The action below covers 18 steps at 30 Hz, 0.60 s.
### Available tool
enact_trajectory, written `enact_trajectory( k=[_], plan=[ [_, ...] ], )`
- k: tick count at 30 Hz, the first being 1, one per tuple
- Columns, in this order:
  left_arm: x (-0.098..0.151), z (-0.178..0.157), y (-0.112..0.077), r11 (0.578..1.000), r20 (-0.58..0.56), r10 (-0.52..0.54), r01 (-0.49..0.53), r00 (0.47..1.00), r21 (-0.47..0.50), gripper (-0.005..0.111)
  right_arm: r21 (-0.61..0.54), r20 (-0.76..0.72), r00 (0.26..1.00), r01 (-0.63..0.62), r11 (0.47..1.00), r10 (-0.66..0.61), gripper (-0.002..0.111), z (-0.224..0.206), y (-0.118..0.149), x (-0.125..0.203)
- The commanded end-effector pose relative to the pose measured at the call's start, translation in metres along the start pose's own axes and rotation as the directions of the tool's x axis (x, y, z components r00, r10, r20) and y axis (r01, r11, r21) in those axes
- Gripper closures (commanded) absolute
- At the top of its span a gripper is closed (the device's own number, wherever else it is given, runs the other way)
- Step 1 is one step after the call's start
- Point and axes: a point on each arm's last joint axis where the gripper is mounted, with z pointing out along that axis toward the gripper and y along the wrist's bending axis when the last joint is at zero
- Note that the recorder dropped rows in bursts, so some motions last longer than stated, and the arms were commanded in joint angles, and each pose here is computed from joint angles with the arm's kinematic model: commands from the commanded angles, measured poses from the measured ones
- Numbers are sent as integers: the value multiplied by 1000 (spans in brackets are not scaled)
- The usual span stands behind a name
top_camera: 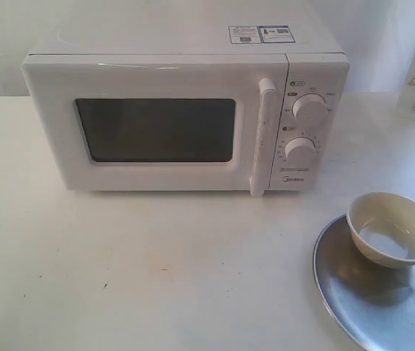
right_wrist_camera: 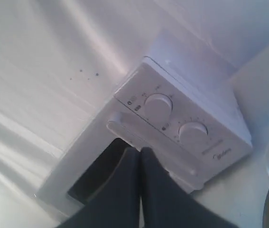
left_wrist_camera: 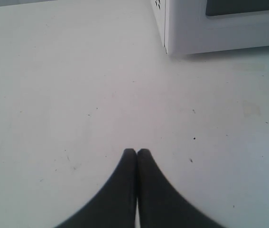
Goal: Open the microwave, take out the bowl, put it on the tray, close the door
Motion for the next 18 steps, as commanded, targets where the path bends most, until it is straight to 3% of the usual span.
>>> enact_trajectory(
  k=[1,7,9,14,18],
  plan=[
    [-1,0,-1,1000,4,-10,10,1000,10,107,99,11,973,-231,968,231,108,-1,-10,2],
    [-1,0,-1,1000,4,-10,10,1000,10,107,265,20,979,-201,943,203,108,-8,-26,5],
    [-1,0,-1,1000,4,-10,10,1000,10,107,371,-19,991,-118,921,134,108,-11,-35,8],
    [-1,0,-1,1000,5,-10,10,1000,10,107,328,-136,984,153,932,-113,108,-11,-33,10],
    [-1,0,-1,1000,5,-10,10,1000,10,107,221,-257,884,446,867,-389,108,-10,-30,15]
  ],
)
